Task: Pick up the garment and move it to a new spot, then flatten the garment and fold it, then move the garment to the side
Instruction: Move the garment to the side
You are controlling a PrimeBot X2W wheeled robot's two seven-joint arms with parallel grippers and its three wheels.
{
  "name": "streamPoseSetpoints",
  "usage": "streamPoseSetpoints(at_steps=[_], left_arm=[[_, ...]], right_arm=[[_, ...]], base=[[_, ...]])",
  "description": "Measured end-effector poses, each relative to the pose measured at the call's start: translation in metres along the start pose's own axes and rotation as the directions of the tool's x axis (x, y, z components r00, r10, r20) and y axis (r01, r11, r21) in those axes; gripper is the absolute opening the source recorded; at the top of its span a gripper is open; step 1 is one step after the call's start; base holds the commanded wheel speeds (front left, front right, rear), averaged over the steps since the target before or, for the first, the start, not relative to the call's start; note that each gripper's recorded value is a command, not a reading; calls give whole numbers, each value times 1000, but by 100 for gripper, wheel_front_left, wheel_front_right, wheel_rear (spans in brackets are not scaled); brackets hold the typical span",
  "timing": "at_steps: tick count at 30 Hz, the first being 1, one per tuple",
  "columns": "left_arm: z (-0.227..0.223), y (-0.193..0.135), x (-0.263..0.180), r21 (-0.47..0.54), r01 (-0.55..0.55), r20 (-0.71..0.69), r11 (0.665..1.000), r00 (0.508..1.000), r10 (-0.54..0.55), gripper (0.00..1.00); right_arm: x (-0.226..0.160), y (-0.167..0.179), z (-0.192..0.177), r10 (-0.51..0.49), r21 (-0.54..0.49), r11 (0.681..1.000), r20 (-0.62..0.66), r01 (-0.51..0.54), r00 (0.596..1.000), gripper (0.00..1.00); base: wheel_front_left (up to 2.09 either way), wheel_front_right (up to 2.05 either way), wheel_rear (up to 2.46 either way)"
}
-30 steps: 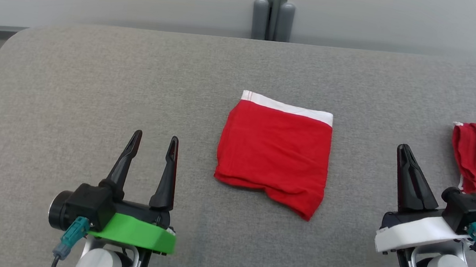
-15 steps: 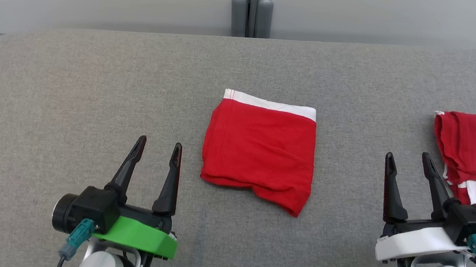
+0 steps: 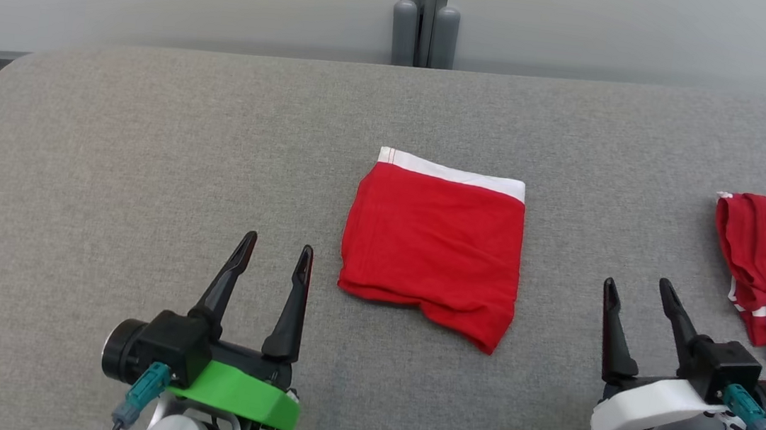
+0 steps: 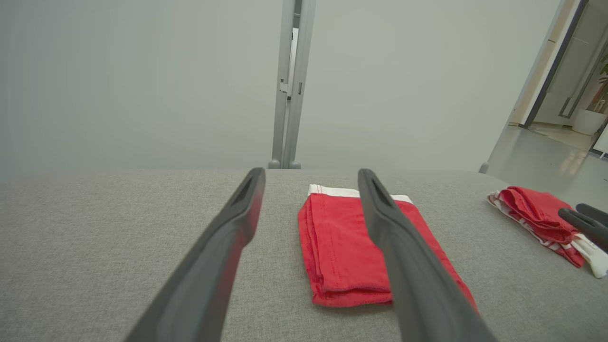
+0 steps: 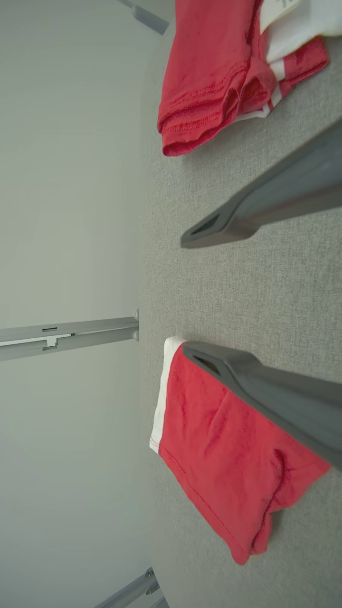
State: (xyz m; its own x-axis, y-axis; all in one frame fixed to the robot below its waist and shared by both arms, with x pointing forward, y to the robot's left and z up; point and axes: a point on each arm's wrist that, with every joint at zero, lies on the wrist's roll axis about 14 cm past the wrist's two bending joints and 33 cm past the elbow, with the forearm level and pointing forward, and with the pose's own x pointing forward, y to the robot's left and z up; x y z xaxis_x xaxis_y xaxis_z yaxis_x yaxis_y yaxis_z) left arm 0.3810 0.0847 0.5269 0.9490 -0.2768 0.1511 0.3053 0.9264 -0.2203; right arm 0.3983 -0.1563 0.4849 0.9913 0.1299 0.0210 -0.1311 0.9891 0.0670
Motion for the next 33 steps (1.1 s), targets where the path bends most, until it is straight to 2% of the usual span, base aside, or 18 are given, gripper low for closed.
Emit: streamPoseSetpoints(at_steps=[9, 16, 21, 29, 30, 31, 32, 33], left_arm=[[-9, 14, 2, 3, -39, -28, 999, 999, 39, 100], [-11, 32, -3, 3, -99, -36, 995, 994, 99, 100], [-12, 46, -11, 10, -151, -44, 988, 987, 152, 100], [-14, 57, -19, 20, -195, -55, 981, 979, 195, 100], [-14, 57, -19, 20, -194, -56, 981, 979, 195, 100], [-14, 56, -18, 20, -193, -56, 981, 979, 194, 100], [-14, 56, -18, 19, -192, -56, 981, 980, 192, 100], [-14, 55, -17, 19, -189, -55, 982, 980, 190, 100]], right_arm=[[34, 45, -45, 132, 86, 989, -162, -119, 978, 100], [54, 65, -86, 178, 199, 973, -304, -120, 936, 100], [62, 81, -104, 215, 221, 965, -353, -142, 911, 100], [78, 88, -114, 222, 226, 963, -366, -145, 904, 100], [79, 88, -114, 223, 225, 963, -365, -146, 904, 74], [79, 89, -114, 224, 224, 963, -366, -148, 903, 6], [79, 91, -113, 230, 221, 963, -365, -155, 902, 0], [79, 92, -112, 234, 217, 962, -362, -162, 902, 0]], base=[[0, 0, 0], [0, 0, 0], [0, 0, 0], [0, 0, 0], [0, 0, 0], [0, 0, 0], [0, 0, 0], [0, 0, 0]])
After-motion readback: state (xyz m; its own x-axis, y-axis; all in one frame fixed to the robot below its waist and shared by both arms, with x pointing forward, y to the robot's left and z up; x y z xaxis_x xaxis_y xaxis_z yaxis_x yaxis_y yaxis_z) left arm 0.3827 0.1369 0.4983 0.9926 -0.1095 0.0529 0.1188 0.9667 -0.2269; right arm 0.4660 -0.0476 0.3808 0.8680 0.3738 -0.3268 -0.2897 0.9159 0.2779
